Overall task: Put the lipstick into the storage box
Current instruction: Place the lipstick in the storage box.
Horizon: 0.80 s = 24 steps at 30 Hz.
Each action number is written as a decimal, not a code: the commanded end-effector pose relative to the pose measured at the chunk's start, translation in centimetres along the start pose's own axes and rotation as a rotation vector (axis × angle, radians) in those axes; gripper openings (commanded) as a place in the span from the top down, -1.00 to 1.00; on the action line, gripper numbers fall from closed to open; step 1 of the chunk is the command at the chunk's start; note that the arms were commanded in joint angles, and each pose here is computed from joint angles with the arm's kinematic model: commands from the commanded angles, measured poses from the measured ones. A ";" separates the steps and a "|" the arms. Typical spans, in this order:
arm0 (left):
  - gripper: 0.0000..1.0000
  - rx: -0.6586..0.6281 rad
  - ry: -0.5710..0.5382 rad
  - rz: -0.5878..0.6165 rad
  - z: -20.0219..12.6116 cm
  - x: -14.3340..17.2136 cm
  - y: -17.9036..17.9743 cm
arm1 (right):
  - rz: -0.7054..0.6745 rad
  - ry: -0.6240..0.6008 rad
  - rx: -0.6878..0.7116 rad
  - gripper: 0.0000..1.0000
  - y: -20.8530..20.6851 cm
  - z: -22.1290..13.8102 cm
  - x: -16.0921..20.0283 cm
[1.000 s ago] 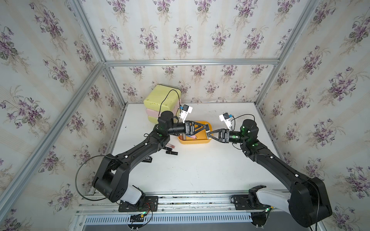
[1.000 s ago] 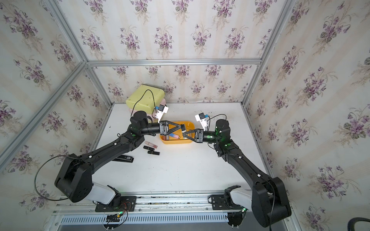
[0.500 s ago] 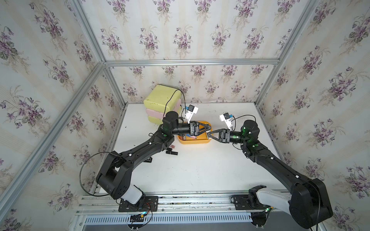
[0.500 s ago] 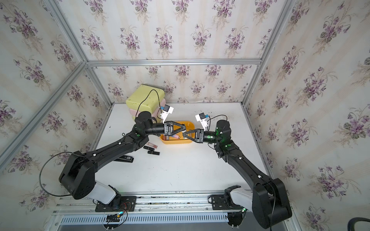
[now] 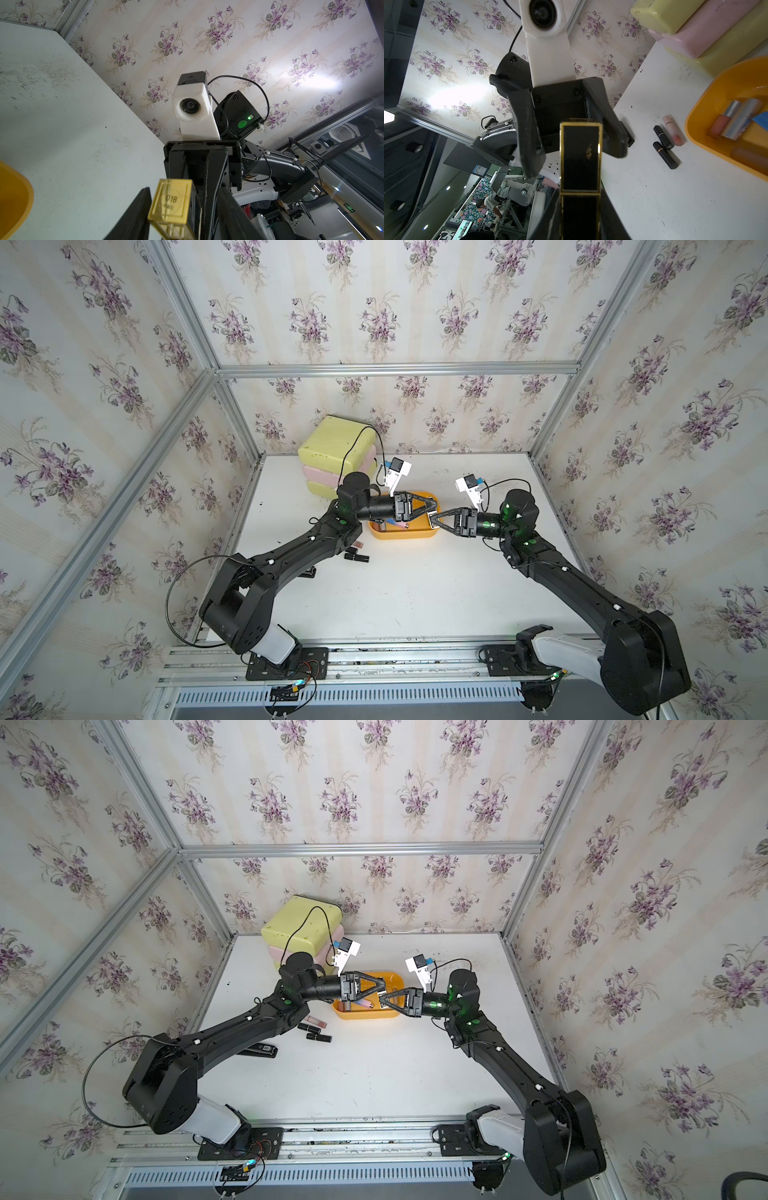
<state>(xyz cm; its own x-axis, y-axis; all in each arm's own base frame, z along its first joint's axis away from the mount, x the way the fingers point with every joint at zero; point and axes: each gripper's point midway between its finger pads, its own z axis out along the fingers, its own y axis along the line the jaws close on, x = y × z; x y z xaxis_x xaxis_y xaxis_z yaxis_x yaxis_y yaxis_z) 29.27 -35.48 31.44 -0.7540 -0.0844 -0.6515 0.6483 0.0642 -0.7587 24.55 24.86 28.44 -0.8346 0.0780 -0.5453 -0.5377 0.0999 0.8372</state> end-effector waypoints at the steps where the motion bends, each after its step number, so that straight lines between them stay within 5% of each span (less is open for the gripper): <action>1: 0.15 0.024 -0.001 0.027 0.1 -0.2 -0.4 | -0.036 -0.010 -0.011 0.61 0.5 0.0 -0.3; 18: 0.60 0.029 0.016 0.019 0.3 0.2 -0.3 | -0.035 -0.011 0.006 0.62 0.1 0.0 -0.3; 24: 0.67 0.028 0.015 0.018 0.2 0.1 -0.3 | -0.039 -0.019 0.014 0.29 0.2 0.0 -0.6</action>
<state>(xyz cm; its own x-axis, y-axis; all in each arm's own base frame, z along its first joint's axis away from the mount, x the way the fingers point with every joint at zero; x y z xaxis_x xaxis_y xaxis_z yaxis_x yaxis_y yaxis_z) 29.21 -35.65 31.21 -0.7673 -0.0759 -0.6368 0.6344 0.0553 -0.7710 24.62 24.86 28.40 -0.8230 0.0751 -0.5631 -0.5547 0.1079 0.8250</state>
